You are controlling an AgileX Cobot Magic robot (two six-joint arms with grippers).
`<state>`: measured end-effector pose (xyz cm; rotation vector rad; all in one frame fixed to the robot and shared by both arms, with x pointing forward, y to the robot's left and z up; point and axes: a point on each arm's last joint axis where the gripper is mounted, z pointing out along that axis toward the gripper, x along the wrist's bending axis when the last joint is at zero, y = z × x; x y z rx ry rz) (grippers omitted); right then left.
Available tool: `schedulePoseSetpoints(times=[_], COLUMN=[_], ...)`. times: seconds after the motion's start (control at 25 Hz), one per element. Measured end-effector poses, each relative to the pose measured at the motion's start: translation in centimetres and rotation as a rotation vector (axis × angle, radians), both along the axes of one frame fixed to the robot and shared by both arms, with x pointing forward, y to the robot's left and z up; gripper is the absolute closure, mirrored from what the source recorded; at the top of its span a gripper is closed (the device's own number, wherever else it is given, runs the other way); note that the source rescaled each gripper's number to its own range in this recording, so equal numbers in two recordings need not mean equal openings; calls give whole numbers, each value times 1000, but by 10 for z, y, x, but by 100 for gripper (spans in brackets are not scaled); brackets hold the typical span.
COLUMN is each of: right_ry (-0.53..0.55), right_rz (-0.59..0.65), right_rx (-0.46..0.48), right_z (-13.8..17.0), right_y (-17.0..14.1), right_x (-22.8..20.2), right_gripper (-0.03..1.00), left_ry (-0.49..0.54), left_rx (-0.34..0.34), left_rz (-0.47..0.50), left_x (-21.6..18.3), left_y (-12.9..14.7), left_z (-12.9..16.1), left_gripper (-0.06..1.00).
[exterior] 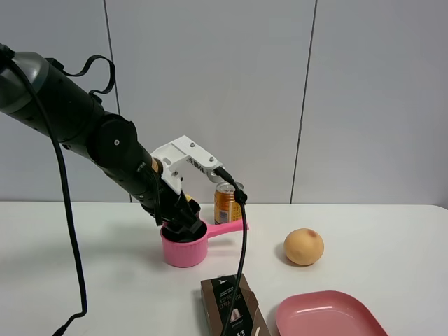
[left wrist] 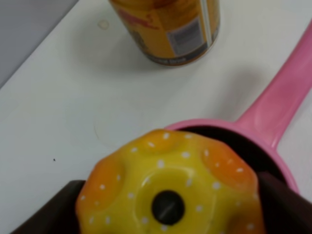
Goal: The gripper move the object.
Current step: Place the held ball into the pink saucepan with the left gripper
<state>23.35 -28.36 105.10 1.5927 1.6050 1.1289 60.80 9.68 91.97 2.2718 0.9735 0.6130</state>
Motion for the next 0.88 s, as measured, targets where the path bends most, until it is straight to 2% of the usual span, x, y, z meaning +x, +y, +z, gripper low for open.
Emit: schedulePoseSetpoints(times=[0.24, 0.44, 0.56, 0.72, 0.8, 0.88], right_ry=[0, 0, 0, 0, 0, 0], right_rz=[0, 0, 0, 0, 0, 0], right_rx=[0, 0, 0, 0, 0, 0], right_z=[0, 0, 0, 0, 0, 0], right_y=[0, 0, 0, 0, 0, 0], right_x=[0, 0, 0, 0, 0, 0], right_gripper=[-3, -3, -3, -3, -3, -3], left_ry=[6, 12, 16, 17, 23, 27], left_rx=[4, 10, 12, 14, 18, 21], left_rz=[0, -1, -1, -2, -2, -3], left_x=[0, -1, -1, -1, -2, -2], left_y=[0, 1, 1, 1, 1, 1], left_z=[0, -1, -1, -1, -2, -2], left_gripper=[91, 76, 74, 48, 43, 42])
